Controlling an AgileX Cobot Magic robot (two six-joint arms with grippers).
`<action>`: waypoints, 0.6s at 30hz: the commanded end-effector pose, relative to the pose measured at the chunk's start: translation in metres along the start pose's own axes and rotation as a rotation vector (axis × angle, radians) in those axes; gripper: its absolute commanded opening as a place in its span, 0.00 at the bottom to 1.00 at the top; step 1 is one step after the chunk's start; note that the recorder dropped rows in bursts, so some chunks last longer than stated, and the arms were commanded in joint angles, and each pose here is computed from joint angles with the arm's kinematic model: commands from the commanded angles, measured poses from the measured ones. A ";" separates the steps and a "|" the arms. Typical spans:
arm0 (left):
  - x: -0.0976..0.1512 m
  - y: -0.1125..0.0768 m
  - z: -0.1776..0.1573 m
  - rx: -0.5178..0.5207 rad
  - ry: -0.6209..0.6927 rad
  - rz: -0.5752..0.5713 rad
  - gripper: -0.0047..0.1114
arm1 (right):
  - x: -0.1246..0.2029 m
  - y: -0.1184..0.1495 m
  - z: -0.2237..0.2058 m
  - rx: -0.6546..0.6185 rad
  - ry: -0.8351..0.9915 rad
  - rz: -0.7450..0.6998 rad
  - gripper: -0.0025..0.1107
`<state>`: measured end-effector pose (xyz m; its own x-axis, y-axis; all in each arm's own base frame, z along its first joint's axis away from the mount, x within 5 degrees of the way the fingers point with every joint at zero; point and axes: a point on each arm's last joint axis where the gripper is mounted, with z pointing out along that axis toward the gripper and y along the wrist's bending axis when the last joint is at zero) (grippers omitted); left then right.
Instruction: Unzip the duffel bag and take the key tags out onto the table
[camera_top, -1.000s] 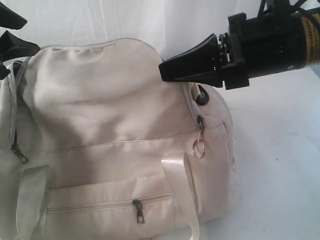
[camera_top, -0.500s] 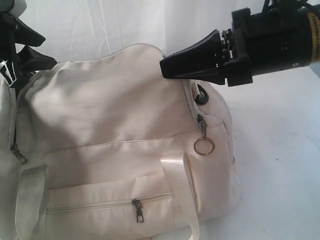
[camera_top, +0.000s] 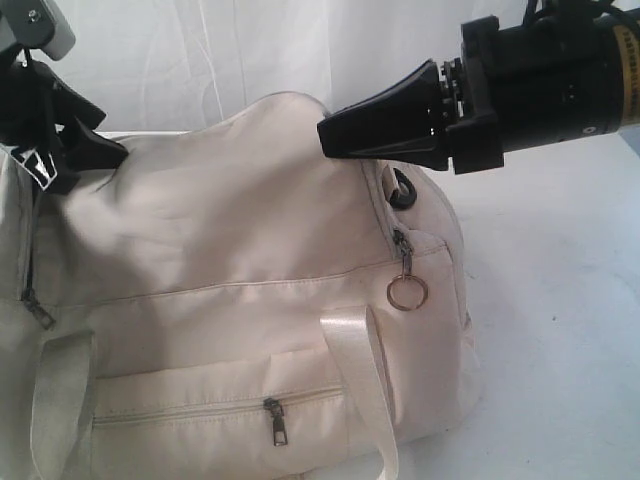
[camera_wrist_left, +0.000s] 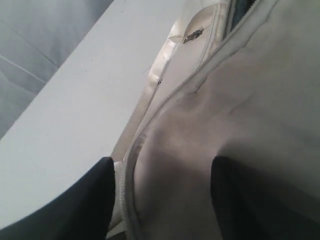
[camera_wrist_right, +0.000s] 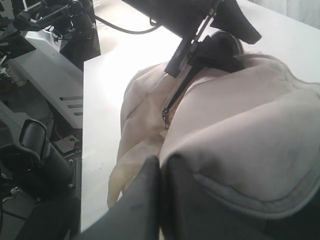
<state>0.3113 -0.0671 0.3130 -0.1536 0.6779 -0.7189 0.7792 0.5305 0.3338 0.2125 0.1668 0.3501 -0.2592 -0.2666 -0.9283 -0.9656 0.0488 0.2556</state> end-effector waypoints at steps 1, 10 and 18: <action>0.002 -0.001 0.008 0.037 0.000 -0.044 0.56 | -0.006 0.007 -0.001 -0.030 -0.037 0.004 0.02; 0.017 0.000 0.031 0.096 0.050 -0.162 0.53 | -0.006 0.007 -0.001 -0.030 -0.037 0.004 0.02; 0.020 0.002 0.034 0.071 0.063 -0.151 0.04 | -0.006 0.007 -0.001 -0.030 -0.037 0.004 0.02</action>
<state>0.3305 -0.0689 0.2759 -0.3089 0.6321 -0.7106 0.7886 0.5879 0.1802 0.2121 0.1676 0.3500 -0.2583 -0.2672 -0.9284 -0.9658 0.0476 0.2550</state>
